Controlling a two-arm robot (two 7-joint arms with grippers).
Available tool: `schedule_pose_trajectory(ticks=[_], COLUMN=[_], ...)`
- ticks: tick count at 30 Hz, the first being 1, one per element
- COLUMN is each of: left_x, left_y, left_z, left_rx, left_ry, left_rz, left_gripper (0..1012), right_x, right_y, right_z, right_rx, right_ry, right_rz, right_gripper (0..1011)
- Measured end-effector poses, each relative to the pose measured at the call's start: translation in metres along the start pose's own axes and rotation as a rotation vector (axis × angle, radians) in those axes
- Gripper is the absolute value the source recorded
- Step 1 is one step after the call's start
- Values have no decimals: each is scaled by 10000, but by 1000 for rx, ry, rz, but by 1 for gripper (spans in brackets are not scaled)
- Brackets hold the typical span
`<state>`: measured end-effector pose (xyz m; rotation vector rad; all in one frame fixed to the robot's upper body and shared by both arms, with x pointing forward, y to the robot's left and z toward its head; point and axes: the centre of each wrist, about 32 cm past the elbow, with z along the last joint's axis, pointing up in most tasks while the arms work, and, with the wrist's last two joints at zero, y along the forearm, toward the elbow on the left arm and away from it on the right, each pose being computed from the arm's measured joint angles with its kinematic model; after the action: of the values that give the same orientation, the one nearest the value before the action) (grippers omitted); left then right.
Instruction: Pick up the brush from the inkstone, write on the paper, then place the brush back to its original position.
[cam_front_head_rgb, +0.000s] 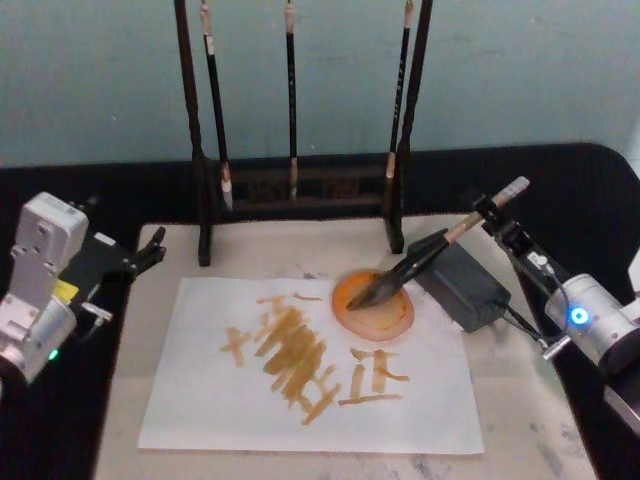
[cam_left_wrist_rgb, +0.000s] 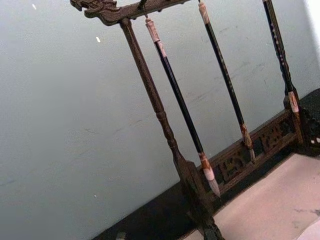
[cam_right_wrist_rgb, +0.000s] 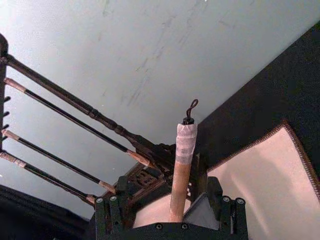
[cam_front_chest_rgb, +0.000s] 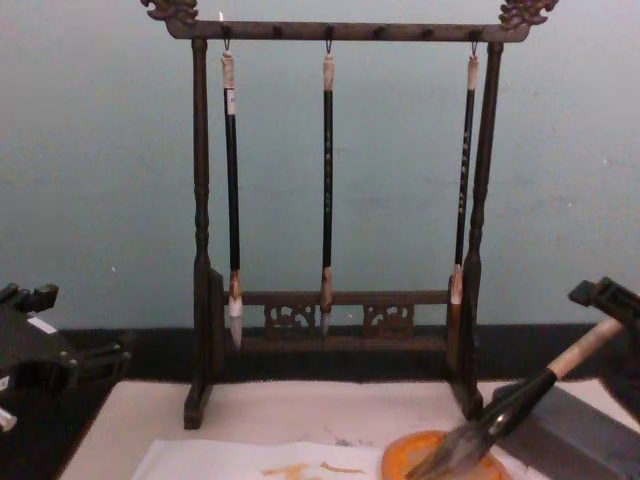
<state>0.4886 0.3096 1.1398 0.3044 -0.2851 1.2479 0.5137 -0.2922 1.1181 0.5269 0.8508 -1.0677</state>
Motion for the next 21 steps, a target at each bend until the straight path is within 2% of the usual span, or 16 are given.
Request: schedule_pose_trajectory(ticks=[7, 12, 15, 17, 18, 19, 20, 21], left_x=[0, 0, 0, 0, 0, 0, 0, 0], left_y=[0, 0, 0, 0, 0, 0, 0, 0], left_z=[0, 0, 0, 0, 0, 0, 0, 0], left_rx=[0, 0, 0, 0, 0, 0, 0, 0], left_ry=[0, 0, 0, 0, 0, 0, 0, 0], left_rz=[0, 0, 0, 0, 0, 0, 0, 0], left_gripper=[1010, 1010, 1010, 1010, 1010, 1010, 1010, 1009], right_x=[-26, -71, -123, -183, -227, -227, -268, -286], right_y=[-170, -329, -387, -410, -419, -419, -419, -418], right_z=[-1, -5, 3, 3, 1, 1, 0, -1], right_rx=[13, 31, 45, 57, 63, 63, 70, 71], right_ry=[0, -28, -88, -162, -223, -223, -296, -325], right_rz=[-17, -40, -51, -54, -55, -55, -57, -57], right_gripper=[1000, 1000, 1000, 1000, 1000, 1000, 1000, 1000])
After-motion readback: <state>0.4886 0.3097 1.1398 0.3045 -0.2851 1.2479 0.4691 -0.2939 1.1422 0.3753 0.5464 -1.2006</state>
